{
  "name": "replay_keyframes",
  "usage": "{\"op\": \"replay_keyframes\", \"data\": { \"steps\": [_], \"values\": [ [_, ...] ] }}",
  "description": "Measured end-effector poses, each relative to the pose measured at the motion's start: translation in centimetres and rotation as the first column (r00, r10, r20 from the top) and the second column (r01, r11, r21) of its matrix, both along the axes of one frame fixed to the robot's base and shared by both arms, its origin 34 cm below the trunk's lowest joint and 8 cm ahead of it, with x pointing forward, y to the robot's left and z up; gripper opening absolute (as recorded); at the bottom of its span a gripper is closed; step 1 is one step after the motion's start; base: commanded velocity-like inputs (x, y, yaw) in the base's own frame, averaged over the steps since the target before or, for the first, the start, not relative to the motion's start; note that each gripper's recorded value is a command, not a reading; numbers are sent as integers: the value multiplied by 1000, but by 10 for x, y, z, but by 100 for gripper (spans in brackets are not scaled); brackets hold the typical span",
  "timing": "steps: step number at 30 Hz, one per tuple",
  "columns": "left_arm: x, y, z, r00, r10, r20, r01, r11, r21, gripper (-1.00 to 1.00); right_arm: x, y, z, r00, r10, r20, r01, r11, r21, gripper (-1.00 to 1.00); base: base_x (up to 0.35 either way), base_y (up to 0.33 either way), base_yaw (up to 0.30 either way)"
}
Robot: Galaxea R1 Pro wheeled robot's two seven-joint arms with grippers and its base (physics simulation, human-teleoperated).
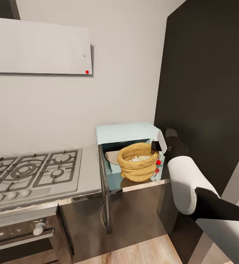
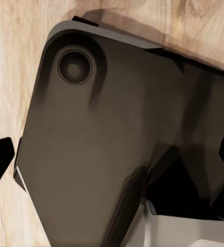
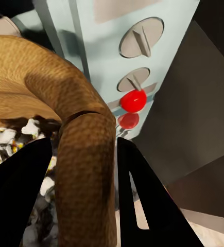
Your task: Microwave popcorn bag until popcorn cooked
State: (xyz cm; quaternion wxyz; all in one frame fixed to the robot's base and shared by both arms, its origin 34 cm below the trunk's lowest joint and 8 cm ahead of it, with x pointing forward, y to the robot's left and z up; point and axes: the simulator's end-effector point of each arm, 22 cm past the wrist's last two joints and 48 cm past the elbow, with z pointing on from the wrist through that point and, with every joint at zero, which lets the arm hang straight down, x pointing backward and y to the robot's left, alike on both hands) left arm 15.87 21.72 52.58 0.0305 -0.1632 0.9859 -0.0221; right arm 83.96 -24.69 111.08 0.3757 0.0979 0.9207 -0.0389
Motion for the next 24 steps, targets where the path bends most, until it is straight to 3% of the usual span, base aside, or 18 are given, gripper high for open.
{"op": "replay_keyframes", "data": {
  "steps": [7, 17, 24],
  "values": [
    [0, 1, 0, 1000, -1, 0, 1, 1000, 1, 100, -1, -7, -3, 1000, -18, -4, 18, 999, 28, -100, -3, 0, 0],
    [0, 0, 0, 1000, 0, 1, 0, 1000, 0, 100, -2, -10, -5, 1000, -30, -7, 30, 999, 40, -100, -163, 0, -2],
    [0, 0, 0, 1000, 0, 0, 0, 1000, 0, 100, -1, -17, 5, 999, -46, 14, 46, 999, 18, -100, -3, 0, -221]
  ]
}}
